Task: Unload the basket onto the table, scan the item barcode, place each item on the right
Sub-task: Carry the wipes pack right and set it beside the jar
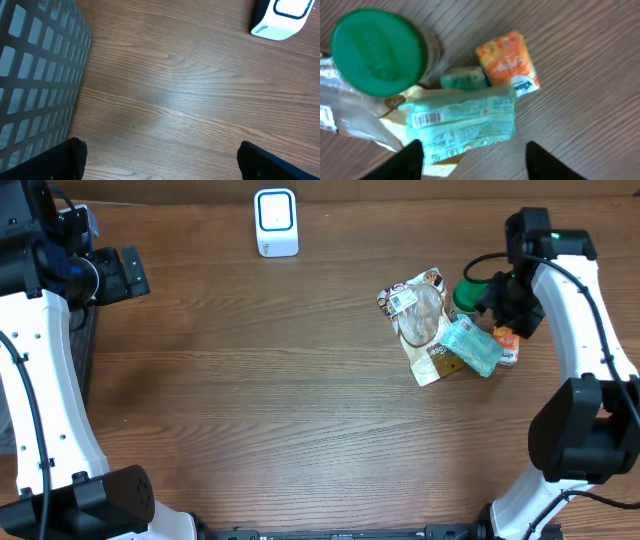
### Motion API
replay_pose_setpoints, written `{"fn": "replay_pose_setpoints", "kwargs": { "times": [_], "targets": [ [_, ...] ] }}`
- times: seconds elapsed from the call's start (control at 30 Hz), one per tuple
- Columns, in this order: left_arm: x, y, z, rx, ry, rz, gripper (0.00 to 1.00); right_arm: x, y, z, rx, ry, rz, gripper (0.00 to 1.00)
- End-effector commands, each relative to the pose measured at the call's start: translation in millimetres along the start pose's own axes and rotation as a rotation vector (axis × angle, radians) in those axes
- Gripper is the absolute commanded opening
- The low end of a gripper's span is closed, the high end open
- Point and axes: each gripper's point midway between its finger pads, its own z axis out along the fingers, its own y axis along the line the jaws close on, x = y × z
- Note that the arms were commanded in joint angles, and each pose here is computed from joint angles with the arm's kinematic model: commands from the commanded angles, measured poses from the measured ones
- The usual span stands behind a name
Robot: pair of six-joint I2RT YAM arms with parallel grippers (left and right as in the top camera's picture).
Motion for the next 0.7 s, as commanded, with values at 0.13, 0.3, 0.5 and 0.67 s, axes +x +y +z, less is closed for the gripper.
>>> {"fn": "replay_pose_setpoints", "kwargs": {
  "times": [0.13, 0.3, 0.5, 0.67],
  "targets": [
    [-2.6, -4.2, -4.5, 0.010, -0.015, 0.000, 0.99, 9.7, 25.8, -41.5, -0.185, 0.015, -0.157, 0.74],
    [-2.7, -4.2, -4.5, 0.010, -0.016, 0.000, 1.00, 31.7, 47.2, -111.1, -0.313, -0.075, -0.281, 0.78],
    [-2.7, -4.2, -4.5, 0.010, -0.016, 0.000, 0.99, 78.2, 37.1, -204.9, -0.432, -0.227, -0.395, 0.94],
    [-2.7, -4.2, -4.5, 0.010, -0.016, 0.000, 0.99, 126.1, 12.7, -253.3, -0.577, -0.250, -0.431, 1.00]
  ]
}}
